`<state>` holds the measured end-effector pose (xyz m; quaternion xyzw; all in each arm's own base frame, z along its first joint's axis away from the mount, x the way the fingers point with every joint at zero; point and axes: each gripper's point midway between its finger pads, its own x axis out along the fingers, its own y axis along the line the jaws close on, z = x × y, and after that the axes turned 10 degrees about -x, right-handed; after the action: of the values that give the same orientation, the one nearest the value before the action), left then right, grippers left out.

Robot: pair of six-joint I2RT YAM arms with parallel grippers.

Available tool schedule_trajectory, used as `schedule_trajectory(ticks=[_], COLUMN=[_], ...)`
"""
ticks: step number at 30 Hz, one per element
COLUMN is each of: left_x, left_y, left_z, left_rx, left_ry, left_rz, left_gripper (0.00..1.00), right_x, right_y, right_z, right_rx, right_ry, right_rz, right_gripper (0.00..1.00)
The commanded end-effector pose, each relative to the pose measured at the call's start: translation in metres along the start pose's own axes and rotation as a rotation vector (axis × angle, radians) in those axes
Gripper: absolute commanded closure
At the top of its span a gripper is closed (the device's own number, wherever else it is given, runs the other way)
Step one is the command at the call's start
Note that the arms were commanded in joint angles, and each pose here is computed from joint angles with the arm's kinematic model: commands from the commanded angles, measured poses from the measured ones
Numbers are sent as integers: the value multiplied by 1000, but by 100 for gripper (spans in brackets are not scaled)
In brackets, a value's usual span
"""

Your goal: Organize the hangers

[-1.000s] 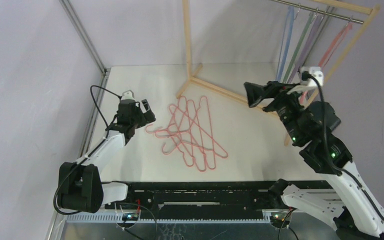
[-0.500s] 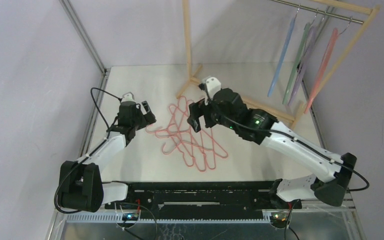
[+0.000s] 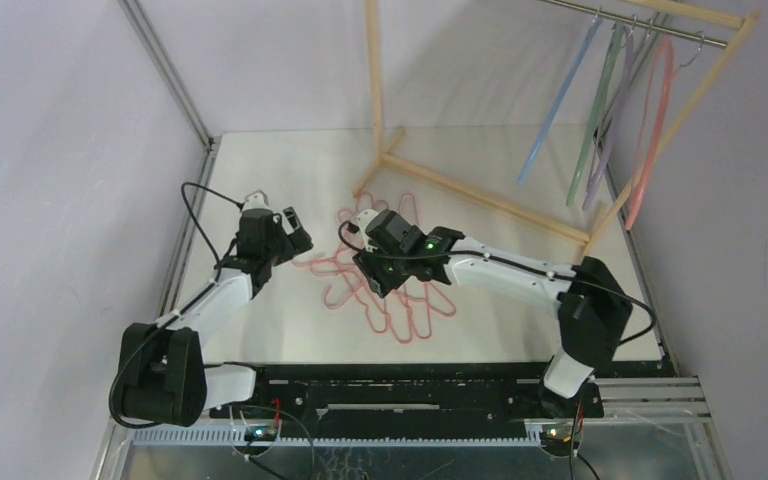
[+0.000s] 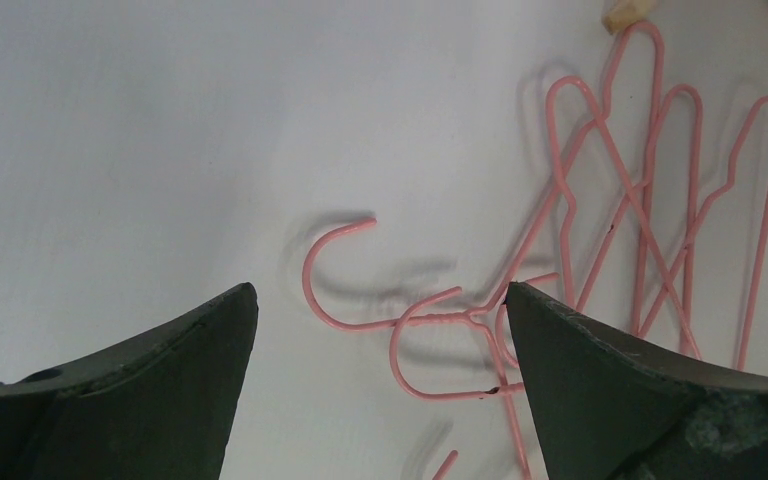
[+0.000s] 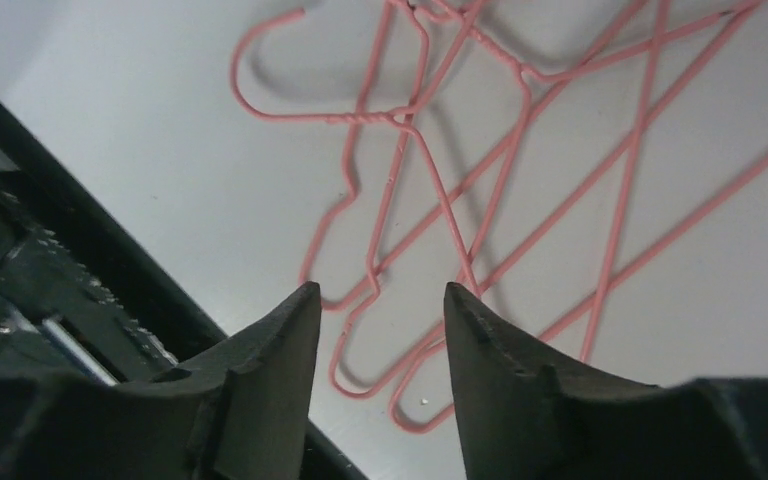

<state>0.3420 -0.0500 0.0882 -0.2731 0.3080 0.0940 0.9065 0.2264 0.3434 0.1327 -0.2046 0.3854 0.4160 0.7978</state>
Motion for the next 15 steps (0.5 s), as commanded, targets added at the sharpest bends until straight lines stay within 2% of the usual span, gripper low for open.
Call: schedule_trajectory(ticks=[1, 3, 8, 15], left_x=[-8, -10, -13, -13], left_y=[-11, -12, -11, -8], left_z=[17, 18, 17, 13], left_rx=[-22, -19, -29, -30], left_ry=[-61, -65, -68, -62], left_rz=[-51, -52, -59, -53], left_gripper=[1, 1, 1, 1], right_x=[23, 35, 53, 59], right_y=[-6, -13, -33, -58], right_z=[1, -8, -29, -45], right_rx=[-50, -64, -65, -28], right_ry=[-1, 34, 110, 155], right_rz=[26, 11, -18, -58], right_gripper=[49, 56, 62, 62])
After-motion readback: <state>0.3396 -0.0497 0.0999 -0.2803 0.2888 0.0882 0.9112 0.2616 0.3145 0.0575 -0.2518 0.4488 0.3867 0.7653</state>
